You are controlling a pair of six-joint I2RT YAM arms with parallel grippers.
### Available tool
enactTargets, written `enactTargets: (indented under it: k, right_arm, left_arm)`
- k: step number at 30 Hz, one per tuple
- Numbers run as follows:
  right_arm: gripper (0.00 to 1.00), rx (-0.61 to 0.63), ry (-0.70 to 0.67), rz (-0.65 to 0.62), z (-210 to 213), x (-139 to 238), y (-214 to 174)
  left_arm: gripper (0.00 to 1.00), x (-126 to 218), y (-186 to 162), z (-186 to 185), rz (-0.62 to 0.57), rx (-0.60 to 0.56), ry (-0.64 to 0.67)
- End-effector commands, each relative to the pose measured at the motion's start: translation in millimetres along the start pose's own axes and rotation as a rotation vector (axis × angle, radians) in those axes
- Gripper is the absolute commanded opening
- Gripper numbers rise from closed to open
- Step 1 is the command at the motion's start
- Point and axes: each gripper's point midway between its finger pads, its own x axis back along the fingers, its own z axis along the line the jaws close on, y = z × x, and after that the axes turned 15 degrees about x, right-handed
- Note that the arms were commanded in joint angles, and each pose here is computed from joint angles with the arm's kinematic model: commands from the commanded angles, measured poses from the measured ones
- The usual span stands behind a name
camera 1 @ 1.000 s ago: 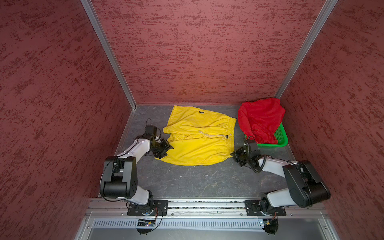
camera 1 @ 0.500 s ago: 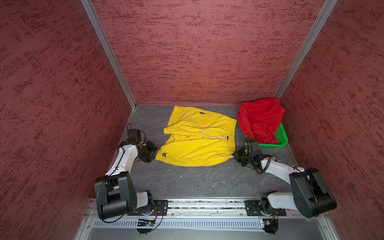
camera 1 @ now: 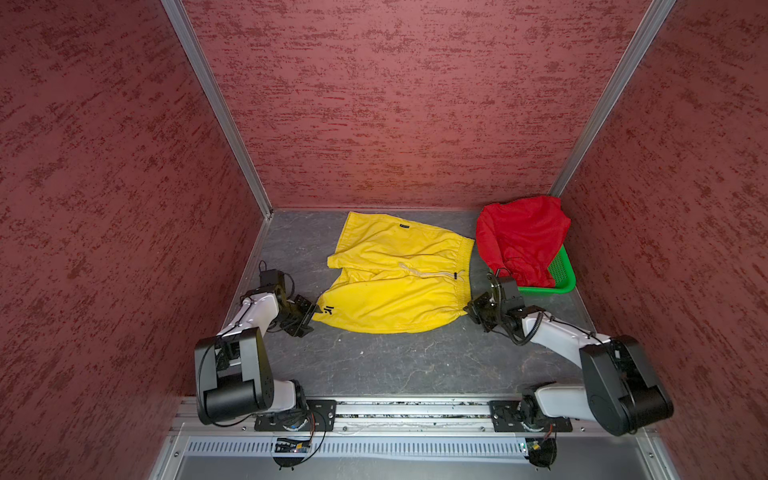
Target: Fold and stack the shorts
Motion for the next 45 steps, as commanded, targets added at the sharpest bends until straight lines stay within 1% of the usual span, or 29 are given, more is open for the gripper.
enactTargets:
  k: [1, 4, 7, 9, 11, 12, 14, 16, 18, 21, 26, 28, 30, 32, 34, 37, 39, 43, 45]
  right_arm:
    - [0.00, 0.006, 0.001, -0.011, 4.7, 4.2, 1.4]
    - [0.00, 0.008, 0.001, -0.010, 4.4, 5.0, -0.3]
    - [0.00, 0.004, 0.006, -0.015, 3.8, 7.0, -1.5]
    - [0.00, 0.003, 0.011, -0.020, 3.5, 8.7, -2.3]
    - [0.00, 0.006, 0.018, -0.027, 4.9, 10.7, -1.7]
    - [0.00, 0.011, 0.027, -0.030, 7.5, 12.3, -1.1]
    - [0.00, 0.024, 0.047, -0.043, 15.3, 17.0, 1.8]
    - [0.00, 0.044, 0.072, -0.062, 28.9, 25.4, 7.1]
    - [0.00, 0.081, 0.102, -0.102, 50.5, 40.3, 17.1]
    - [0.00, 0.166, 0.129, -0.184, 87.3, 70.2, 36.8]
    - [0.00, 0.411, 0.245, -0.389, 182.8, 154.8, 74.4]
    - [0.00, 0.491, 0.278, -0.443, 215.2, 186.8, 82.0]
    - [0.00, 0.576, 0.318, -0.472, 244.1, 214.0, 83.2]
    - [0.00, 0.661, 0.402, -0.516, 278.2, 251.4, 80.3]
    - [0.00, 0.726, 0.496, -0.560, 302.3, 284.6, 72.4]
    - [0.00, 0.785, 0.611, -0.622, 323.7, 331.1, 58.8]
    - [0.00, 0.809, 0.656, -0.633, 330.5, 352.0, 49.8]
    - [0.00, 0.838, 0.693, -0.590, 338.5, 369.7, 36.1]
    - [0.00, 0.842, 0.682, -0.562, 341.0, 366.3, 36.0]
  left_arm:
    - [0.57, -4.7, 9.6, -13.4, -0.018, -0.011, -0.034]
    - [0.54, -10.4, 12.8, -16.8, -0.017, -0.021, -0.023]
    - [0.45, -16.1, 15.6, -19.8, -0.023, -0.025, -0.023]
    - [0.34, -18.7, 16.0, -24.1, -0.023, -0.029, -0.032]
    - [0.20, -18.0, 16.4, -27.6, -0.030, -0.039, -0.032]
    - [0.14, -15.8, 16.3, -30.1, -0.038, -0.050, -0.033]
    - [0.07, -7.3, 16.4, -35.4, -0.060, -0.072, -0.039]
    - [0.03, 8.1, 16.8, -44.0, -0.091, -0.101, -0.056]
    - [0.00, 33.5, 16.2, -57.7, -0.139, -0.147, -0.079]
    - [0.00, 79.5, 15.0, -83.3, -0.224, -0.222, -0.132]
    - [0.00, 175.6, 11.8, -134.2, -0.388, -0.336, -0.257]
    - [0.00, 212.7, 6.5, -151.6, -0.445, -0.373, -0.312]
    - [0.00, 249.1, -1.2, -166.0, -0.503, -0.410, -0.364]
    - [0.00, 287.7, -11.7, -176.9, -0.569, -0.447, -0.423]
    - [0.00, 321.1, -23.3, -181.9, -0.626, -0.472, -0.475]
    - [0.00, 366.5, -41.7, -180.1, -0.716, -0.505, -0.541]
    - [0.00, 390.2, -50.9, -174.6, -0.773, -0.518, -0.569]
    - [0.00, 423.7, -62.9, -166.2, -0.853, -0.529, -0.615]
    - [0.00, 427.3, -60.6, -167.1, -0.872, -0.534, -0.614]
